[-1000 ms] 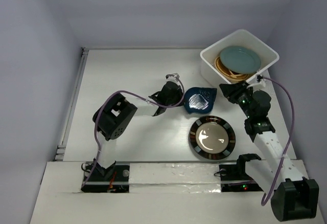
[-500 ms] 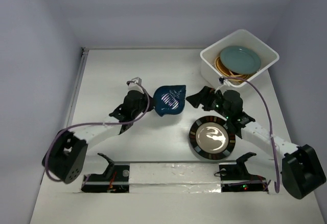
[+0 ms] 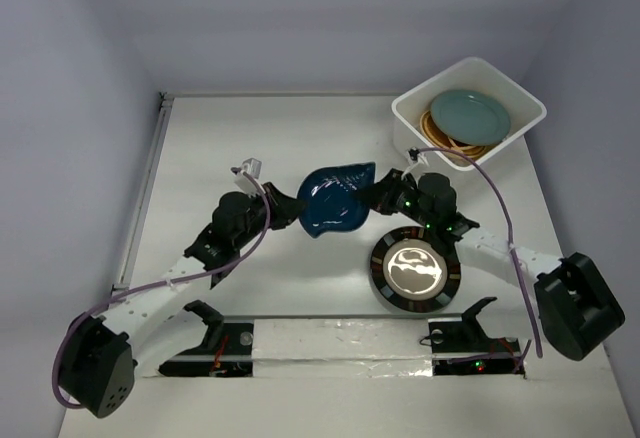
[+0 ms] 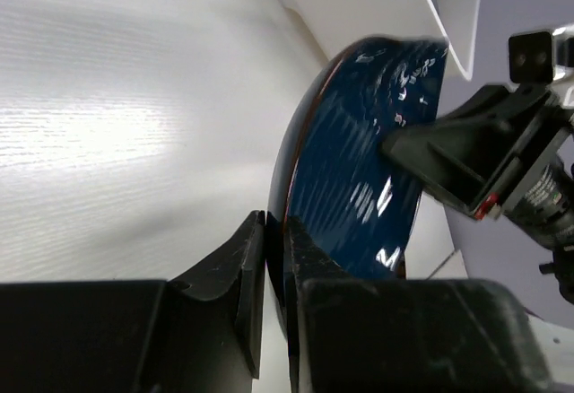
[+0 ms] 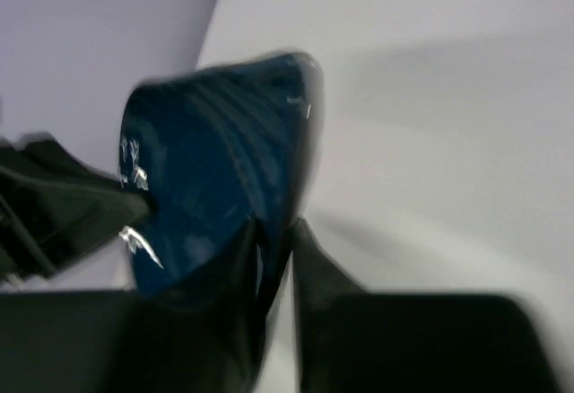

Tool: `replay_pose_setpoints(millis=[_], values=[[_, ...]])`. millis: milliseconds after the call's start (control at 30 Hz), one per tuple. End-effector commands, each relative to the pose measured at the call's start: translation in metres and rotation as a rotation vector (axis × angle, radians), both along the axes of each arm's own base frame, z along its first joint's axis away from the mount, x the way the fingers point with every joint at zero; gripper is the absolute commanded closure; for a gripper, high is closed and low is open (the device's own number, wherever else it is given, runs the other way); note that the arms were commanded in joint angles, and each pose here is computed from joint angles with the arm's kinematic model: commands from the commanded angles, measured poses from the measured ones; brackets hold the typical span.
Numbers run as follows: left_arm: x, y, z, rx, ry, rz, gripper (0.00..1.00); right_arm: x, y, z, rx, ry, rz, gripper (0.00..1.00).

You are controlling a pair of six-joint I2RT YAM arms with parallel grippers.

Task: Place the plates into the plastic bin on the countertop

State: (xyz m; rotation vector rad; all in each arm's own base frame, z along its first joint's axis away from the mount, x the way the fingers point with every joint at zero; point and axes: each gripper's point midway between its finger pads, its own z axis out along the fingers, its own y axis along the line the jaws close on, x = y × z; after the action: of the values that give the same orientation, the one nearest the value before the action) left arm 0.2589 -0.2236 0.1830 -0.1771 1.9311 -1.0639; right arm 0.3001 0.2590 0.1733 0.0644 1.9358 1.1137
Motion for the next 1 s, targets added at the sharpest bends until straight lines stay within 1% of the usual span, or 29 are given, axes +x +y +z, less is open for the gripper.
replay_pose_setpoints(millis=[0,33,67,100,133,167,200,233,300,333,400,433,467,500,533,567,667,700,733,767,800,833,867,967], values=[[-0.011,-0.017,0.064,-0.179,-0.137,-0.108,1.0,0.006,0.011,0.063,0.143,-0.144,0.016,0.95],[-0.013,-0.018,0.063,-0.176,-0.138,-0.118,0.99,0.009,0.008,0.068,0.148,-0.147,-0.01,1.0],[-0.014,-0.017,0.062,-0.171,-0.14,-0.12,0.88,0.01,0.003,0.077,0.153,-0.159,-0.036,1.0],[-0.014,-0.016,0.061,-0.163,-0.139,-0.118,0.81,0.013,0.0,0.09,0.155,-0.181,-0.062,1.0],[-0.014,-0.013,0.056,-0.138,-0.133,-0.104,0.75,0.022,-0.012,0.09,0.111,-0.18,-0.128,1.0],[-0.014,-0.011,0.053,-0.121,-0.128,-0.098,0.62,0.024,-0.023,0.105,0.106,-0.206,-0.168,1.0],[-0.013,-0.01,0.047,-0.102,-0.119,-0.091,0.59,0.031,-0.034,0.128,0.106,-0.243,-0.216,1.0],[-0.013,-0.007,0.037,-0.071,-0.099,-0.082,0.57,0.045,-0.061,0.133,0.06,-0.256,-0.31,1.0],[-0.016,-0.011,0.027,-0.056,-0.081,-0.097,0.49,0.057,-0.099,0.159,0.05,-0.305,-0.423,1.0],[-0.017,-0.016,0.017,-0.044,-0.057,-0.116,0.47,0.069,-0.134,0.177,0.035,-0.328,-0.506,1.0],[-0.023,-0.028,0.006,-0.027,-0.03,-0.154,0.45,0.084,-0.165,0.186,0.004,-0.327,-0.58,1.0],[-0.03,-0.043,-0.004,-0.008,-0.01,-0.19,0.45,0.09,-0.18,0.199,-0.007,-0.332,-0.624,1.0],[-0.033,-0.051,-0.008,-0.002,0.0,-0.206,0.45,0.098,-0.206,0.201,-0.031,-0.332,-0.686,1.0],[-0.036,-0.058,-0.013,0.006,0.008,-0.219,0.45,0.103,-0.218,0.204,-0.042,-0.327,-0.716,1.0],[-0.039,-0.071,-0.021,0.025,0.022,-0.238,0.45,0.114,-0.231,0.194,-0.065,-0.291,-0.749,1.0],[-0.041,-0.077,-0.027,0.04,0.033,-0.248,0.45,0.12,-0.255,0.205,-0.07,-0.301,-0.806,1.0],[-0.044,-0.098,-0.049,0.113,0.06,-0.282,0.44,0.141,-0.286,0.197,-0.072,-0.245,-0.87,1.0],[-0.042,-0.108,-0.06,0.157,0.074,-0.301,0.43,0.152,-0.303,0.179,-0.083,-0.189,-0.896,1.0],[-0.043,-0.113,-0.067,0.182,0.086,-0.316,0.43,0.151,-0.305,0.188,-0.077,-0.198,-0.88,1.0],[-0.043,-0.118,-0.059,0.176,0.065,-0.331,0.42,0.165,-0.312,0.171,-0.091,-0.151,-0.884,1.0],[-0.048,-0.124,-0.08,0.223,0.104,-0.356,0.42,0.172,-0.318,0.178,-0.093,-0.155,-0.888,1.0],[-0.046,-0.13,-0.091,0.246,0.119,-0.373,0.42,0.176,-0.323,0.17,-0.111,-0.127,-0.885,1.0],[-0.05,-0.137,-0.096,0.253,0.126,-0.394,0.4,0.188,-0.326,0.149,-0.132,-0.069,-0.885,1.0],[-0.056,-0.152,-0.108,0.253,0.147,-0.438,0.39,0.2,-0.335,0.138,-0.149,-0.03,-0.891,1.0]])
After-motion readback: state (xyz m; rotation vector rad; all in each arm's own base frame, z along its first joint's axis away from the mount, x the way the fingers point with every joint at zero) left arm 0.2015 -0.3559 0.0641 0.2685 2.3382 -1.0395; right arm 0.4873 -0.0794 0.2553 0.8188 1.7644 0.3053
